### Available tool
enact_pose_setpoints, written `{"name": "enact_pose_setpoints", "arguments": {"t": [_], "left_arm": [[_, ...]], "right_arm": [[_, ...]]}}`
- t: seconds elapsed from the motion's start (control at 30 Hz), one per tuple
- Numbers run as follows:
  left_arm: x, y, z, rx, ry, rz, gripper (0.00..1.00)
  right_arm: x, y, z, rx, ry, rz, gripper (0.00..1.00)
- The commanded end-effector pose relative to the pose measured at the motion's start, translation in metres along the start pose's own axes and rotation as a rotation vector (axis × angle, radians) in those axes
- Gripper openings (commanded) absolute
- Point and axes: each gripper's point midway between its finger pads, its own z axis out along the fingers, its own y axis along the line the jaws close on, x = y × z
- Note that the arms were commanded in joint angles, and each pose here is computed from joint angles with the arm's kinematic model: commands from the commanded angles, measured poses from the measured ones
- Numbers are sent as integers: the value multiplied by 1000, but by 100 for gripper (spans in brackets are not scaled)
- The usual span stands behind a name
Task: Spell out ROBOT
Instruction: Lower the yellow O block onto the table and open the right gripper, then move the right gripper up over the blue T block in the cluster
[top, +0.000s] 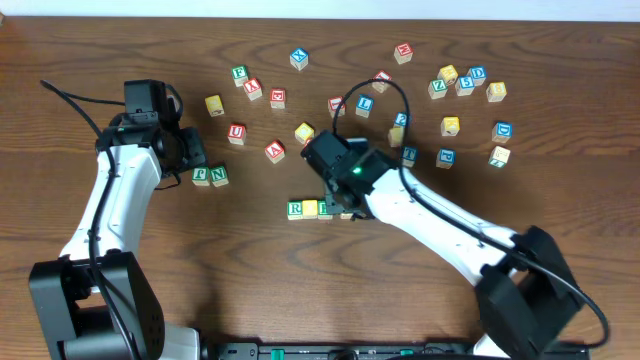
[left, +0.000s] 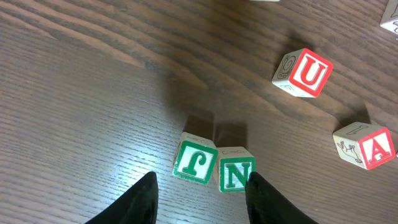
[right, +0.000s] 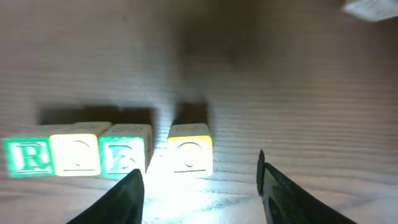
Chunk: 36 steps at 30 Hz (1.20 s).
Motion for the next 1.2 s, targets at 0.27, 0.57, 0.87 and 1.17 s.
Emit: {"name": "enact_pose_setpoints", "arguments": {"t": [0.27,0.57,0.87,1.17], "left_arm": [[-8,-1,-6,1,-24,7,45],[-8,-1,-6,1,-24,7,45],[-8,-1,-6,1,-24,7,45],[-8,-1,-6,1,-24,7,45]], "right_arm": [[-67,-116,-60,50,-155,197,72],[-76,-130,-21,144,-145,382,72],[-86,-131,29,213,-148,394,72],[-91,-154,42,120,-82,480,69]]}}
